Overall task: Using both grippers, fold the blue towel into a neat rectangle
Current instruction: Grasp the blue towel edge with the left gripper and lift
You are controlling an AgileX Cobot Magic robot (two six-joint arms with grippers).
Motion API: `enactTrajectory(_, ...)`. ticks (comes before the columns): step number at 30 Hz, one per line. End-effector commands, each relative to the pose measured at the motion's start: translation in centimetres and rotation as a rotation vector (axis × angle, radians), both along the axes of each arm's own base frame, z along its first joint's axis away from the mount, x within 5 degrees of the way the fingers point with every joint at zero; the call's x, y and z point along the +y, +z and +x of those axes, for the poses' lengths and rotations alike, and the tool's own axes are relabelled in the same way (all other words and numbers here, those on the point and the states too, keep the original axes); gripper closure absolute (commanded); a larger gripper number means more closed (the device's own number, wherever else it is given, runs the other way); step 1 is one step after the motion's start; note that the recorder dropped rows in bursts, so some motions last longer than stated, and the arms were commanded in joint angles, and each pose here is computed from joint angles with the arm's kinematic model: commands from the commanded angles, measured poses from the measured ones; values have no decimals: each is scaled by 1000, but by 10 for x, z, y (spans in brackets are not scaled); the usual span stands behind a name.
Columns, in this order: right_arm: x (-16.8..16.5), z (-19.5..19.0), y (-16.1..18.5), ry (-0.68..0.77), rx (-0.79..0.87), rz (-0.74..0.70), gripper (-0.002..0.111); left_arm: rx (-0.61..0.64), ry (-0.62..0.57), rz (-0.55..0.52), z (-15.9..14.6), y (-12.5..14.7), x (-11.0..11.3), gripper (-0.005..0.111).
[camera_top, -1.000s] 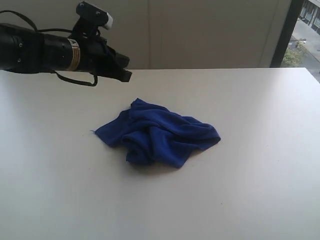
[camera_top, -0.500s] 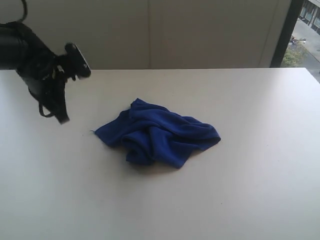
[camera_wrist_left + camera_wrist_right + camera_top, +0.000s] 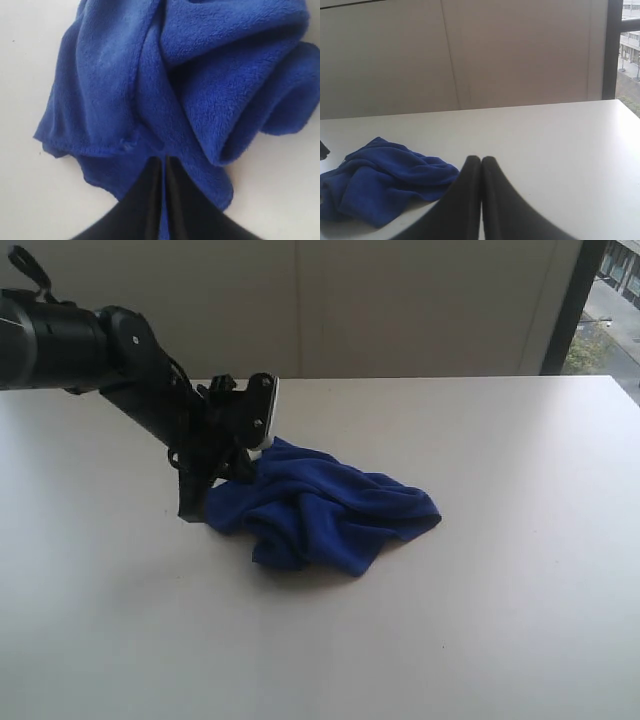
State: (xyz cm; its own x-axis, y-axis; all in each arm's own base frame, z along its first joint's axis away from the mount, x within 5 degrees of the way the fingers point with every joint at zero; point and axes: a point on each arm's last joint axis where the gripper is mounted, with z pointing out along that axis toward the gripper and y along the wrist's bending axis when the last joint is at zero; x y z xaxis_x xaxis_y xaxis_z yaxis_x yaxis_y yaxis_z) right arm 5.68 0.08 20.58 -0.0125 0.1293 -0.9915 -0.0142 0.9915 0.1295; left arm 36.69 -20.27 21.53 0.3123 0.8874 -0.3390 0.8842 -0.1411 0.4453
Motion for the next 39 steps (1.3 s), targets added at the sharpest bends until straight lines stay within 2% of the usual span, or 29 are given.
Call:
enactTrajectory(1, 0, 0, 0, 2, -16, 2, 108, -64, -48, 12, 5, -12, -10, 72)
enactTrajectory(3, 0, 0, 0, 2, -16, 2, 108, -112, -103, 42, 8, -18, -11, 60)
enactTrajectory(5, 0, 0, 0, 2, -16, 2, 108, -133, -121, 56, 11, -23, -12, 55)
enactTrajectory(13, 0, 0, 0, 2, -16, 2, 108, -220, -68, 51, 24, -34, -13, 56)
enactTrajectory(19, 0, 0, 0, 2, -16, 2, 108, -209, -64, 63, 26, -49, -15, 56)
enactTrajectory(24, 0, 0, 0, 2, -16, 2, 108, -292, -51, 46, 28, -44, -25, 56)
enactTrajectory(30, 0, 0, 0, 2, -16, 2, 108, -309, -74, 38, 22, -43, -36, 56)
enactTrajectory(37, 0, 0, 0, 2, -16, 2, 108, -317, -74, 36, 22, -43, -38, 56)
enactTrajectory(39, 0, 0, 0, 2, -16, 2, 108, -327, -70, 34, 23, -43, -38, 60)
